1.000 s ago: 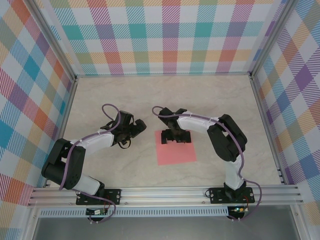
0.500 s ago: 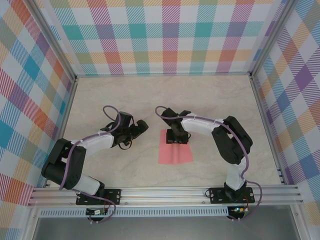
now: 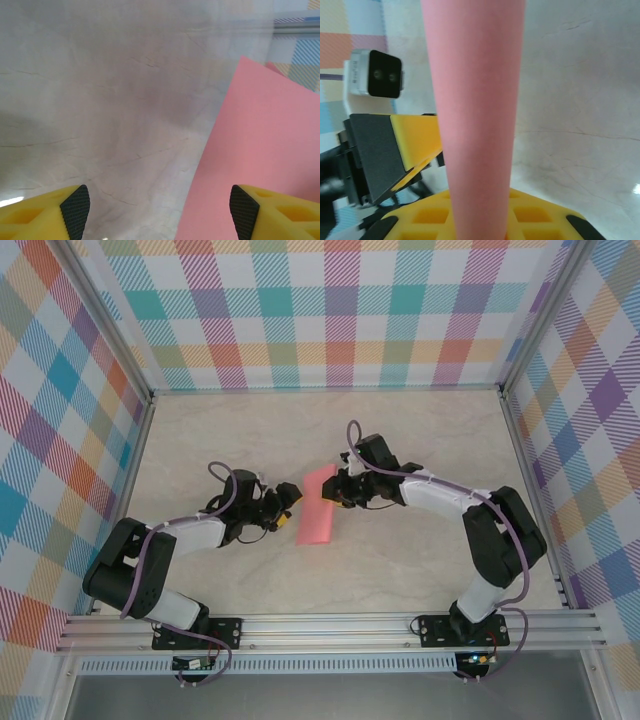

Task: Fold a paper plane with a square sheet of paper (pick it up from the middle)
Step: First fold in half a square sheet of paper at the center of the table, then hold the square sheet of paper at the center of the table.

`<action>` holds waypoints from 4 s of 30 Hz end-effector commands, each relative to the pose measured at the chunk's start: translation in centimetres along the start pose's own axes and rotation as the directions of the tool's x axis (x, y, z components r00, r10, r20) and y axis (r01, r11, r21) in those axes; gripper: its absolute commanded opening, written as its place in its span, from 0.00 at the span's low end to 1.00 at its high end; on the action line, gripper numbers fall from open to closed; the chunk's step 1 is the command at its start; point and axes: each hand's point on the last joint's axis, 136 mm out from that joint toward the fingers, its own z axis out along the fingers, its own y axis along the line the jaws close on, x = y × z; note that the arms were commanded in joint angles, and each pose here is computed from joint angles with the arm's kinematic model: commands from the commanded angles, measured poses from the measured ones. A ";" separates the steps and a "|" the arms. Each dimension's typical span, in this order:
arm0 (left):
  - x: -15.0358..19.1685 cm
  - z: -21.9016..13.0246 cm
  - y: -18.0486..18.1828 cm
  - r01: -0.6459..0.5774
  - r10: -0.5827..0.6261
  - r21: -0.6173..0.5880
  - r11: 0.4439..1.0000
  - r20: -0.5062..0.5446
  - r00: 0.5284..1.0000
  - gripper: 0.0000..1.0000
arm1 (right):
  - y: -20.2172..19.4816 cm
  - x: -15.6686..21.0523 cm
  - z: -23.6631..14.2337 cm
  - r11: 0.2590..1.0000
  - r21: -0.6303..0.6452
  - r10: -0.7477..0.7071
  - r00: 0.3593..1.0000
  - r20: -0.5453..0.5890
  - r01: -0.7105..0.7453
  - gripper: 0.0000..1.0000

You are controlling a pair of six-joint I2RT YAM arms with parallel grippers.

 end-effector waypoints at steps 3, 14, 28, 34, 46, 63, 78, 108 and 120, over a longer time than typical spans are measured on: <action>0.9 -1.1 -3.8 -0.021 0.034 0.217 0.976 -0.054 0.998 0.77 | 2.3 0.3 -0.2 0.976 -0.218 -0.022 0.995 -0.099 0.000 0.23; 1.0 -1.9 -6.1 -0.041 0.061 0.350 0.936 -0.047 0.997 0.55 | 0.9 -0.5 -0.7 0.956 -0.283 0.039 0.988 -0.151 -0.081 0.26; 0.8 -1.1 -6.2 -0.053 0.069 0.348 0.936 -0.033 0.997 0.04 | -1.9 -0.9 0.1 0.959 -0.244 0.111 0.982 -0.150 -0.146 0.35; 2.0 0.1 -5.9 -0.128 0.144 0.240 0.962 -0.051 0.988 0.00 | -5.3 -1.3 -1.5 0.991 -0.063 0.119 0.992 -0.046 -0.122 0.73; 4.6 2.9 -8.5 -0.212 0.241 0.219 0.952 -0.112 0.964 0.00 | -8.7 -1.2 -6.2 0.972 0.162 0.145 0.977 0.156 -0.170 0.87; 5.6 10.2 -4.2 -0.145 0.144 0.002 0.989 -0.146 0.979 0.00 | -10.6 1.9 -7.0 0.955 0.205 0.186 0.972 0.147 -0.213 0.85; 6.9 11.7 -3.5 -0.174 0.171 0.007 0.985 -0.218 0.961 0.02 | -11.8 1.6 -4.8 0.949 0.242 0.198 0.980 0.037 -0.201 0.65; 4.2 7.4 -5.0 -0.277 0.268 -0.137 0.951 -0.084 0.960 0.44 | -18.8 3.2 -3.0 0.801 0.553 0.275 0.961 0.000 -0.229 0.45; 3.3 7.0 -3.7 -0.281 0.280 -0.191 0.940 -0.034 0.959 0.42 | -21.1 4.5 -1.9 0.720 0.638 0.319 0.947 0.046 -0.273 0.47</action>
